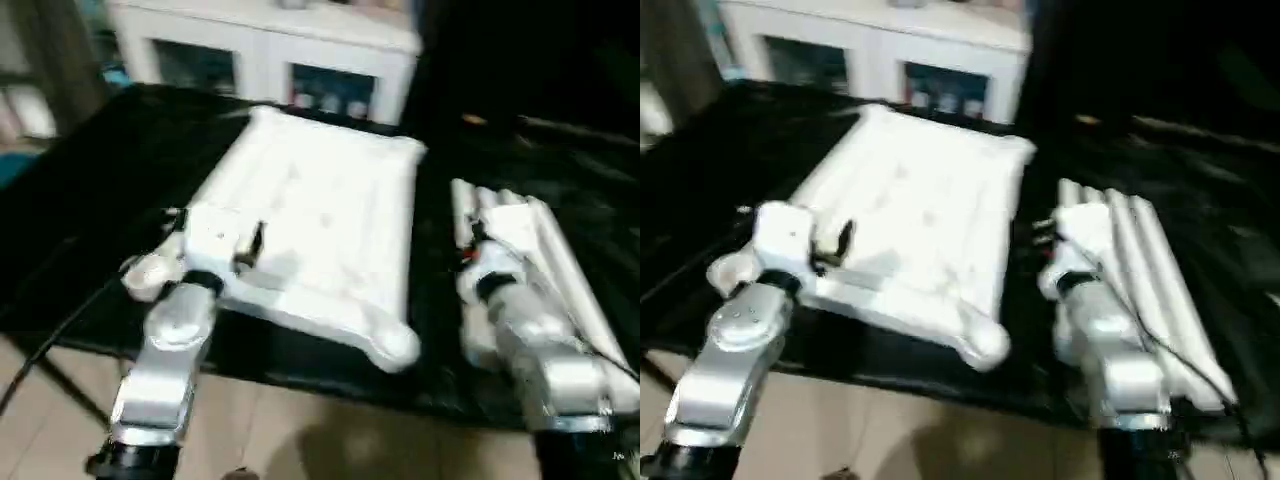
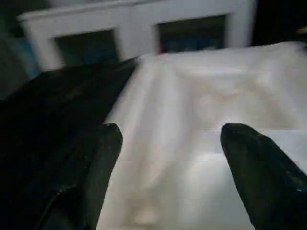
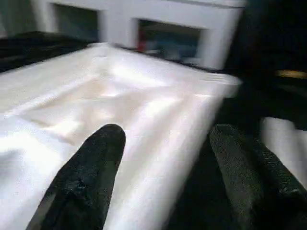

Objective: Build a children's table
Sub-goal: Rotate table base

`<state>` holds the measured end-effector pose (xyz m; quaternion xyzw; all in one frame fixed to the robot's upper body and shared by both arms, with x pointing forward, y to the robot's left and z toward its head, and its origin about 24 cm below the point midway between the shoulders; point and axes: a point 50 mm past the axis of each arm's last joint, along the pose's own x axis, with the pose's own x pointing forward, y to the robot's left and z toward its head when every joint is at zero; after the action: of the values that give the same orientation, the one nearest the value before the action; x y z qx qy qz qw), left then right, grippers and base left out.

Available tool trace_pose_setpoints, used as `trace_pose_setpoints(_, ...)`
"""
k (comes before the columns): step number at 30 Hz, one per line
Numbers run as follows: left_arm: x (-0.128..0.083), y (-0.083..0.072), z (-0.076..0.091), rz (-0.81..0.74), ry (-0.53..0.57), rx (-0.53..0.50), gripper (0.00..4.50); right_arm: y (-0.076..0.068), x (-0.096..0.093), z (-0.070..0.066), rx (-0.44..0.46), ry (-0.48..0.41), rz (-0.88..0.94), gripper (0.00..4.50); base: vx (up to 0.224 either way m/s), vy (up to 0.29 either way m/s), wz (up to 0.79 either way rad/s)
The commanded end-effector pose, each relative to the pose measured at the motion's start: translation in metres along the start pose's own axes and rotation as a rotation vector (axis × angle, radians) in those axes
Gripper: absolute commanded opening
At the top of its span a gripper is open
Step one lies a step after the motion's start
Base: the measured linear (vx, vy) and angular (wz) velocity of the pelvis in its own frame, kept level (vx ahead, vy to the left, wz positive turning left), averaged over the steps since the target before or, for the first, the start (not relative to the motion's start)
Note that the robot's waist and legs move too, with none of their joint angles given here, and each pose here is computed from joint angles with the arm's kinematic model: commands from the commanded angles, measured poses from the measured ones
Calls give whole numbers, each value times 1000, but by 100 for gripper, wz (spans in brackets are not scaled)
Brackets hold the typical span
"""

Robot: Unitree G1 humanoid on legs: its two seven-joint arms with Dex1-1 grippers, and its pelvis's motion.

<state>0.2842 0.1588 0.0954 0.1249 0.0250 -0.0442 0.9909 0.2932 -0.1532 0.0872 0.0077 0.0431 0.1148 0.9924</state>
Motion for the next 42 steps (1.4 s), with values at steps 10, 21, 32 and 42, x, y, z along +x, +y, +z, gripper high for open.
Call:
trace_pose_setpoints(10, -2, -23, 11, -196, -68, -84, 384, -28, -13, 20, 99, -80, 48, 317, 127, -9, 25)
trace_pose_setpoints(21, -2, -53, 28, -1004, -115, 138, 384, -42, -40, 43, -216, 35, 559, 317, -17, -7, 12)
trace_pose_setpoints(32, 24, -57, 9, -1311, 51, 472, 299, -46, -53, 40, -301, 185, 686, 317, 0, 0, 0)
trace_pose_setpoints(42, 43, -60, 1, -1372, 141, 565, 216, -41, -70, 32, -334, 277, 745, 317, 0, 0, 0)
